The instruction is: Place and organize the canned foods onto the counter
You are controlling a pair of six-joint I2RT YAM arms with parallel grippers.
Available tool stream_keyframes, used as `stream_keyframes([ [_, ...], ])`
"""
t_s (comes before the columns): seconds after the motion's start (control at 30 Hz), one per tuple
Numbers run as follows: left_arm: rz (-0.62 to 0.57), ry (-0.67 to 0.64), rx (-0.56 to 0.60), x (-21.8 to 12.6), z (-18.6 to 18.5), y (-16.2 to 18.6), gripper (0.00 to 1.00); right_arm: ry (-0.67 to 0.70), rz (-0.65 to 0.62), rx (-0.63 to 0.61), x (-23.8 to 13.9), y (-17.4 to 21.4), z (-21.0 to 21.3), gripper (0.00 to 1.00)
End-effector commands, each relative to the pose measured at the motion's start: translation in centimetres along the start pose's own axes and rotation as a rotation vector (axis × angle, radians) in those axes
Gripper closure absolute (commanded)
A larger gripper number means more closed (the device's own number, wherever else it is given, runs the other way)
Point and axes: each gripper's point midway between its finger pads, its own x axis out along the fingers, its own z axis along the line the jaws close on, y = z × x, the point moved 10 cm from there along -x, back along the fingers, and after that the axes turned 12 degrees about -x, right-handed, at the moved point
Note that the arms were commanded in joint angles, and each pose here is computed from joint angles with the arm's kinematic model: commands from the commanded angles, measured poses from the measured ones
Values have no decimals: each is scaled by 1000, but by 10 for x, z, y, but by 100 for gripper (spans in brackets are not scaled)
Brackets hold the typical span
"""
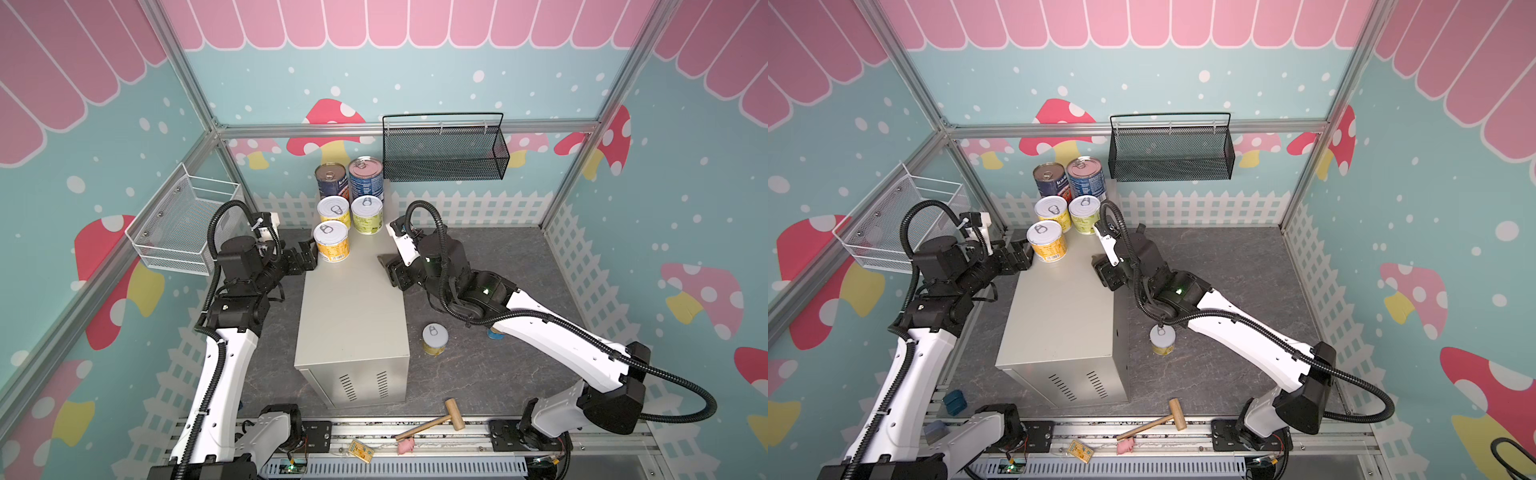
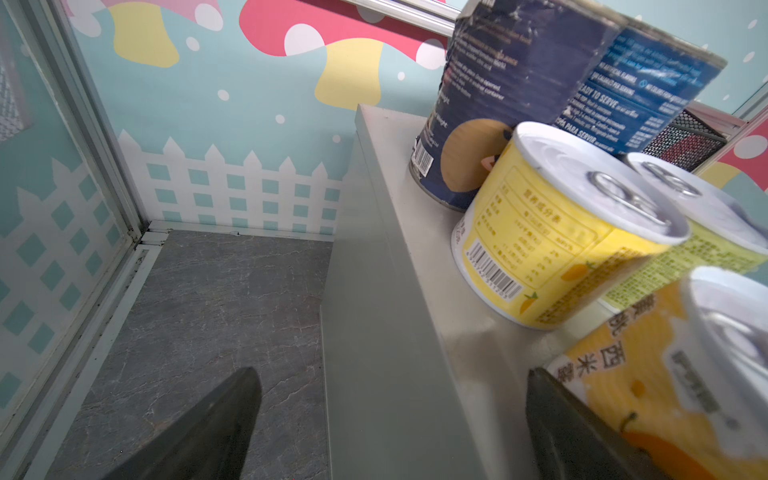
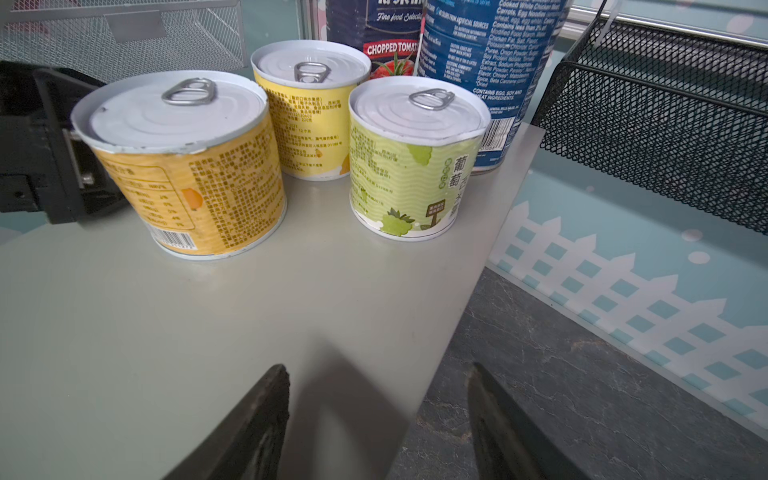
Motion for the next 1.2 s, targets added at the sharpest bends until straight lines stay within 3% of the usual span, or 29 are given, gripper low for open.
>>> stream_keyframes([
  [0.0,110,-64,1,6,13,24,1,12,-31,6,-11,-8,-3,31],
  [0.6,102,-77,0,5,13,23,1,5,-38,9,-14,-8,-4,30],
  [0.87,43,-162,-23,-8,7,1,1,7,-60,26,-25,-11,-8,4],
  [1.03,3,-263,-29,-27,4,-13,1,91,-40,57,-40,-9,-20,1],
  [1.17,-19,-311,-17,-47,-2,-21,1,219,54,143,-52,5,-42,1],
])
